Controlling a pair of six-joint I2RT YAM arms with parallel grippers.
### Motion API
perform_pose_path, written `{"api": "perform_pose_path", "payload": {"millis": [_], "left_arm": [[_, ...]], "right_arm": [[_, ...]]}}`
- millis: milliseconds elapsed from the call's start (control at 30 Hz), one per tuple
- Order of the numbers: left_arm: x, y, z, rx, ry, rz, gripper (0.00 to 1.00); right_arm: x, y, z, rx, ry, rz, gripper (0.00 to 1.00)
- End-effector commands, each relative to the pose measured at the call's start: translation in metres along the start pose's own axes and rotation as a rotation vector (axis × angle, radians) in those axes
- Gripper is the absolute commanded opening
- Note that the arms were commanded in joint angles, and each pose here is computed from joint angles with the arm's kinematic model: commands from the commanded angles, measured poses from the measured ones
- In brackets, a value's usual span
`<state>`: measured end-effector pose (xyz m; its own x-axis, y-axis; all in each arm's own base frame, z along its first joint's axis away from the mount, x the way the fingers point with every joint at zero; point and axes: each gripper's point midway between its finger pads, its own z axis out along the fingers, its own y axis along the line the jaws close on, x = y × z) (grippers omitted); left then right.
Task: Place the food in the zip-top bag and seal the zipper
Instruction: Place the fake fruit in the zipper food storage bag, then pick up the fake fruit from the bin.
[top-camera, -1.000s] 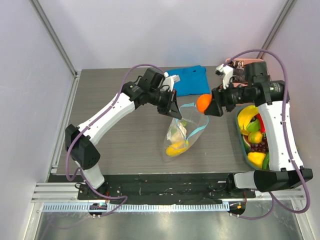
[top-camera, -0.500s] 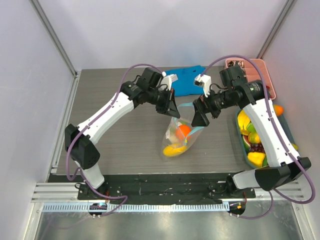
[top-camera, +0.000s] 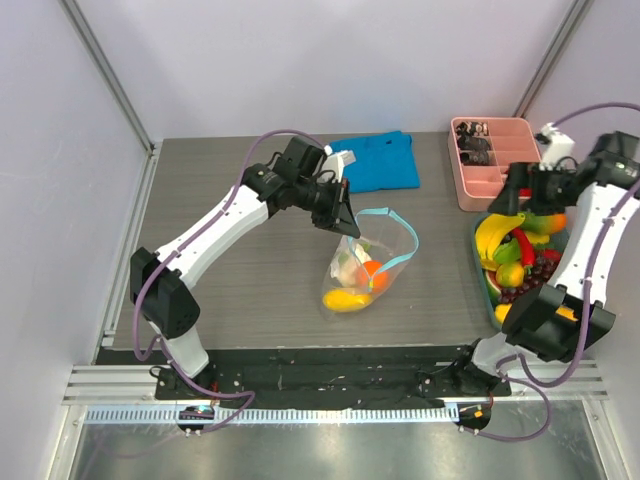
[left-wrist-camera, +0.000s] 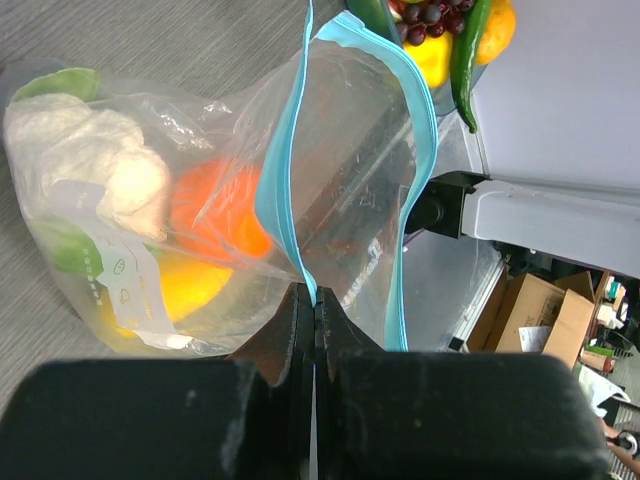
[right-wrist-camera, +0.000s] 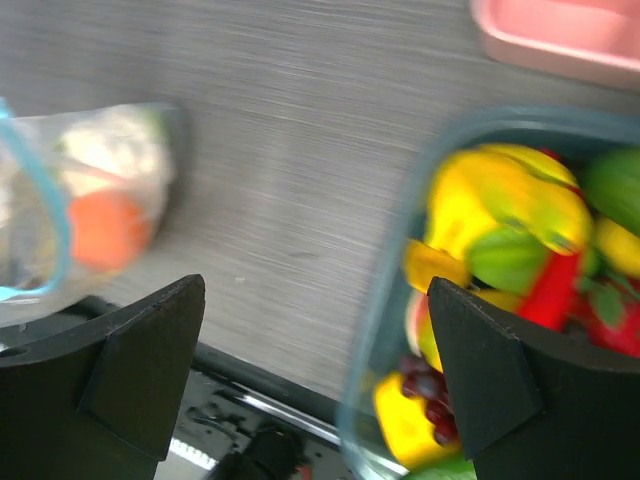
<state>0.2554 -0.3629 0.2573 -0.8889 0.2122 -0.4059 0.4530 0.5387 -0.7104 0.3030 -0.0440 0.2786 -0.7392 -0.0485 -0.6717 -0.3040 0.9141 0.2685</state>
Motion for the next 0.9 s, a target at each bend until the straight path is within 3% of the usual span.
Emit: {"api": "perform_pose_path", "payload": {"millis": [0, 133, 233, 400, 600, 867], "left_arm": [[-0.011, -0.012, -0.009, 0.035, -0.041, 0.036, 0.0], [-0.014, -0.014, -0.009, 0.043, -0.052, 0.049, 0.0], [-0.014, -0.014, -0.008, 0.052, -0.049, 0.053, 0.0], [-0.014, -0.015, -0.008, 0.061, -0.044, 0.063, 0.0], [-0.012, -0.014, -0.006, 0.068, -0.034, 0.066, 0.0], [-0.011, -0.01, -0.006, 0.069, -0.032, 0.055, 0.0]], "right_arm": [[0.037, -0.03, -0.028, 0.047, 0.085, 0.075, 0.98], [0.039, -0.068, -0.03, 0.093, 0.106, 0.072, 0.97], [0.035, -0.088, -0.027, 0.11, 0.123, -0.03, 0.97], [0.043, -0.109, -0.021, 0.133, 0.203, -0.316, 0.98], [0.032, -0.122, -0.002, 0.202, 0.194, -0.636, 1.0], [0.027, -0.123, 0.045, 0.236, 0.283, -0.845, 1.0]]}}
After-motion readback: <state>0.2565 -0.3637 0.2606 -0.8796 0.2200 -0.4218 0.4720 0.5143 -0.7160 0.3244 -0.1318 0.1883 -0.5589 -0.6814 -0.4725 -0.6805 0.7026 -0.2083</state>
